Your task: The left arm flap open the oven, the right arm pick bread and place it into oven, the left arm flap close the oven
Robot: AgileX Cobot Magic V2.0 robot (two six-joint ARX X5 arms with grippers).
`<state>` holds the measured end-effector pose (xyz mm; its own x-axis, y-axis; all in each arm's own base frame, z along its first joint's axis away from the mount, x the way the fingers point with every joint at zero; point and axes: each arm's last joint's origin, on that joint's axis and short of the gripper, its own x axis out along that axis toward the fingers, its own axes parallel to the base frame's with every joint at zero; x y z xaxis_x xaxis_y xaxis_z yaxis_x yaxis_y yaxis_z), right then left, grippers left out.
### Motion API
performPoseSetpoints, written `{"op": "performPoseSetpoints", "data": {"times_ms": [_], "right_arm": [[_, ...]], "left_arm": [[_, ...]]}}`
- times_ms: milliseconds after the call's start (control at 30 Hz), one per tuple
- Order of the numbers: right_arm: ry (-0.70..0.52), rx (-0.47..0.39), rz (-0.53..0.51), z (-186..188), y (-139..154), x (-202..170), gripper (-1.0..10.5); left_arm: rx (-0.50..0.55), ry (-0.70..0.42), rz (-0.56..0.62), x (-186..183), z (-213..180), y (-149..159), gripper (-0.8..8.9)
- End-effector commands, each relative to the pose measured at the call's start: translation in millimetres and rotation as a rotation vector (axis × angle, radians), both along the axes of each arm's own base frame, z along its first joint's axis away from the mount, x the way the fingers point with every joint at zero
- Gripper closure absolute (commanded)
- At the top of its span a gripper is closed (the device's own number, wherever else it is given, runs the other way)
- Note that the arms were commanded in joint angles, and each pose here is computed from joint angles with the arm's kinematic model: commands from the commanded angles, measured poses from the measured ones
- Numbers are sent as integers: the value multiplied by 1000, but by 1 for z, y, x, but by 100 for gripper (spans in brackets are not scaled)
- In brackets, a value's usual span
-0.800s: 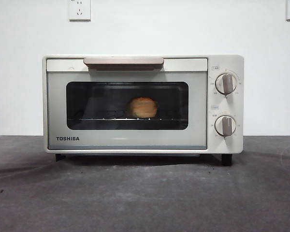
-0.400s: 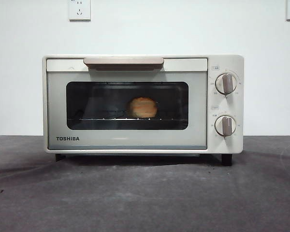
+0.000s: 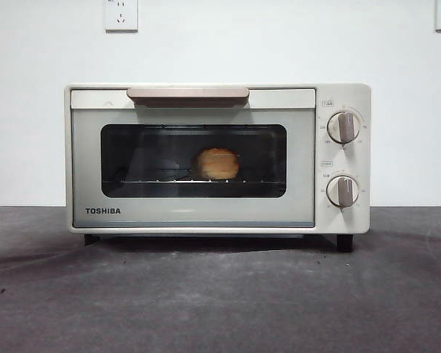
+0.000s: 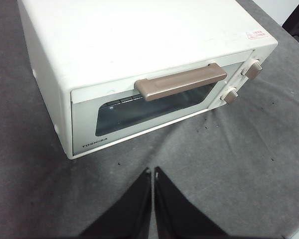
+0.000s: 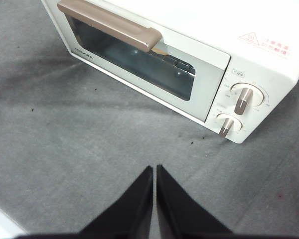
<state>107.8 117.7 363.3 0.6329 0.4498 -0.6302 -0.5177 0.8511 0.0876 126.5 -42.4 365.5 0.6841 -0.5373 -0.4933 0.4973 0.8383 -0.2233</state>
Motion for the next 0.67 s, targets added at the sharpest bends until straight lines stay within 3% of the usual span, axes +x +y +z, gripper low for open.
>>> {"op": "performPoseSetpoints", "data": {"times_ms": [33,100,200,467,667], "right_arm": [[-4,16,3,4,3,0,941],[-4,17,3,4,3,0,941],[-4,16,3,4,3,0,941],[-4,16,3,4,3,0,941],[-4,16,3,4,3,0,941]], "left_arm": [[0,-37,-5,-1,8,0,794],[5,-54,-11,-4,9,1,794],[34,-177,-13,-11,16,5,788],[9,-617,242,-25,-2,24,786],[30,-718,410,-35,-50,33,786]]}}
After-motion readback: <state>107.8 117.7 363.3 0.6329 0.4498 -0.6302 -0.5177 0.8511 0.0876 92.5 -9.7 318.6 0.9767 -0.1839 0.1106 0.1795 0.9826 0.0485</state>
